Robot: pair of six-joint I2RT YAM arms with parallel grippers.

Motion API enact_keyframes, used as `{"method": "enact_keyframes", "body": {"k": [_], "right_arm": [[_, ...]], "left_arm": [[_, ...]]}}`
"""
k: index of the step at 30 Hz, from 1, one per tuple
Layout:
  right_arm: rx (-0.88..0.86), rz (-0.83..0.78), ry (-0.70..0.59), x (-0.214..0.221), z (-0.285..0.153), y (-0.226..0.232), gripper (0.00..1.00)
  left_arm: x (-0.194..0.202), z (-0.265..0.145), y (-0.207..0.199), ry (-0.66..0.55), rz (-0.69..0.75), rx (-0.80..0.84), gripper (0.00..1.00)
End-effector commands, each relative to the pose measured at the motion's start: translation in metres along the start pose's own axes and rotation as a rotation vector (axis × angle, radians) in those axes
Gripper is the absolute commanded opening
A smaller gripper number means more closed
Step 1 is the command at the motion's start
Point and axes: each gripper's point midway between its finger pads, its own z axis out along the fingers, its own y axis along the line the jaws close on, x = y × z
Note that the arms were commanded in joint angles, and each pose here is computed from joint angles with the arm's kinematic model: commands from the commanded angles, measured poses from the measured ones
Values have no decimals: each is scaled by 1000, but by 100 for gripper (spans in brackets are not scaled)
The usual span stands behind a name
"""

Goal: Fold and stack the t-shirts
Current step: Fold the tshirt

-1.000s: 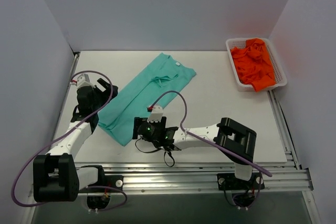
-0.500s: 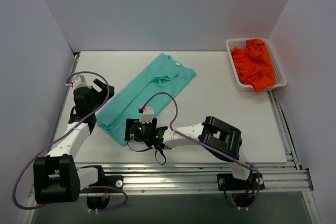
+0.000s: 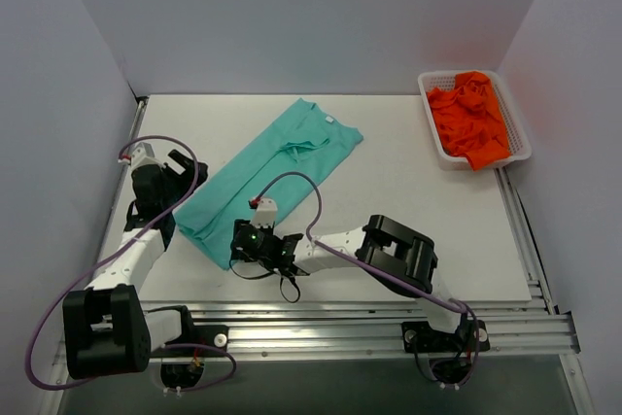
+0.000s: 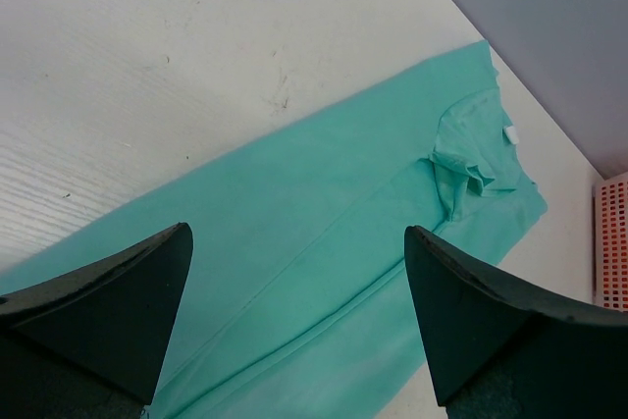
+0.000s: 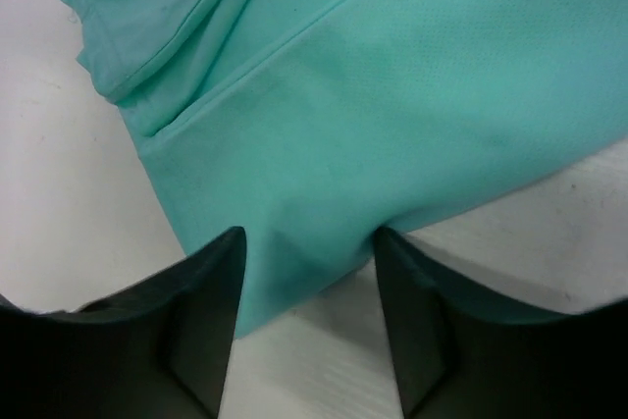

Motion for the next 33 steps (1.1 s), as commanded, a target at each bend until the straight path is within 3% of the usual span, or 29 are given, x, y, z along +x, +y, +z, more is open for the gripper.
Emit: {"method": "enact_keyframes", "body": {"k": [1,2,5,12,17,20,33], "right_arm": [[74,-31,86,30,7,-29,41],[79,-31,89,30,8,-32,27],[99,-20,95,31,10,-43,0],[207,29,32,2,-7,-99,0],[404,100,-110,-42,-67,-180,0],[458,132,-162,-57,-96,-206,0],[661,191,-267,-69,-144,-251,0]], "left_arm": [[-10,1,-5,-31,4,38,98],[-10,1,-5,-32,4,39,98],[-11,0,-1,-34,-2,34,98],[-11,0,0,-36,-9,45,98],[-9,0,-5,-26,-22,71,98],[-6,2,-7,-16,-37,89,98],[33,-4,-48,68,-4,141,99]]}}
